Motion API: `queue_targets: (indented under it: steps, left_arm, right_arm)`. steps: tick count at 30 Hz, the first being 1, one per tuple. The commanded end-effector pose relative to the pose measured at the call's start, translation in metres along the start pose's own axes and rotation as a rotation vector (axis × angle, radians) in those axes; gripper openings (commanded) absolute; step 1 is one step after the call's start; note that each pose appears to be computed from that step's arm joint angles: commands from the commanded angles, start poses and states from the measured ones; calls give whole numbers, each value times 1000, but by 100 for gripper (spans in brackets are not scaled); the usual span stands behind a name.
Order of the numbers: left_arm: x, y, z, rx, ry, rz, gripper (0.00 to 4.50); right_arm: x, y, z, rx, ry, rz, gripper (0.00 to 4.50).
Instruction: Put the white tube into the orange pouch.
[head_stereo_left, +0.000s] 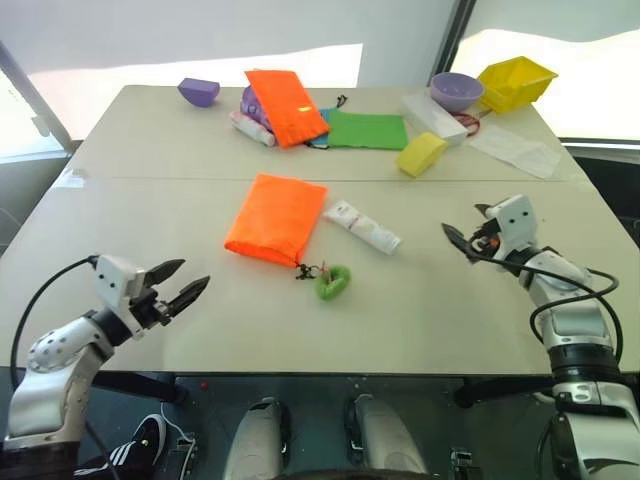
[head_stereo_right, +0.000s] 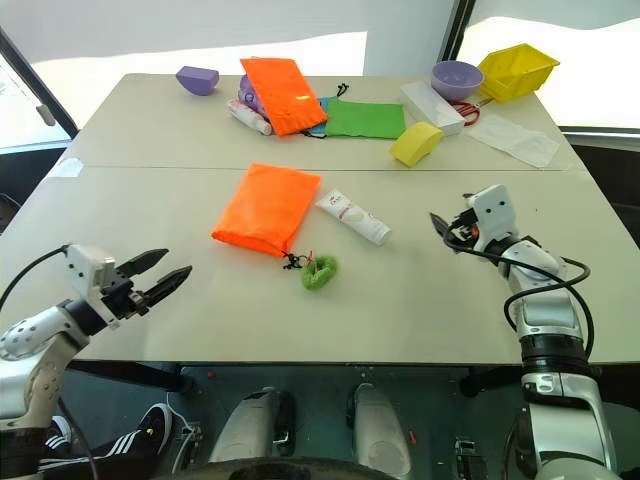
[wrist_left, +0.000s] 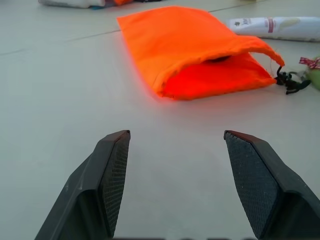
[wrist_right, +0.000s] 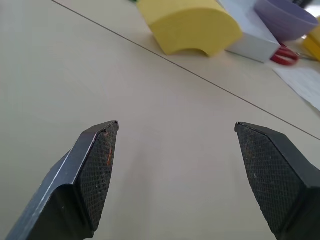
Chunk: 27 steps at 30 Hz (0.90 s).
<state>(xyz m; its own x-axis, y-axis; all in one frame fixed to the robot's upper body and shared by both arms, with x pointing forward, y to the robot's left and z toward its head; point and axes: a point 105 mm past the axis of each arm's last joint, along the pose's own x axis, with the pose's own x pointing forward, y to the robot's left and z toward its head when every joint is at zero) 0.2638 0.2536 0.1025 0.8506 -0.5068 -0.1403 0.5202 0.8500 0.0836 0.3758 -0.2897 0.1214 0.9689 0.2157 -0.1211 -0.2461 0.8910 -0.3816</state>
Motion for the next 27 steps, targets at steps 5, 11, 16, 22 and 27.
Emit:
queue_targets:
  steps: [5,11,16,22,27]
  left_arm:
    - [0,7,10,37,-45,56,322]
    - [4,4,12,66,-52,22,322]
    - [9,5,12,98,-52,12,322]
    - [17,8,24,147,-112,23,322]
    - [39,-1,29,324,-97,-23,322]
  right_arm:
    - [4,6,12,-31,-66,27,388]
    - [4,10,14,-30,-79,45,388]
    - [4,13,17,-32,-89,54,388]
    - [1,22,24,-21,-119,108,388]
    - [-29,95,52,-43,-236,530,388]
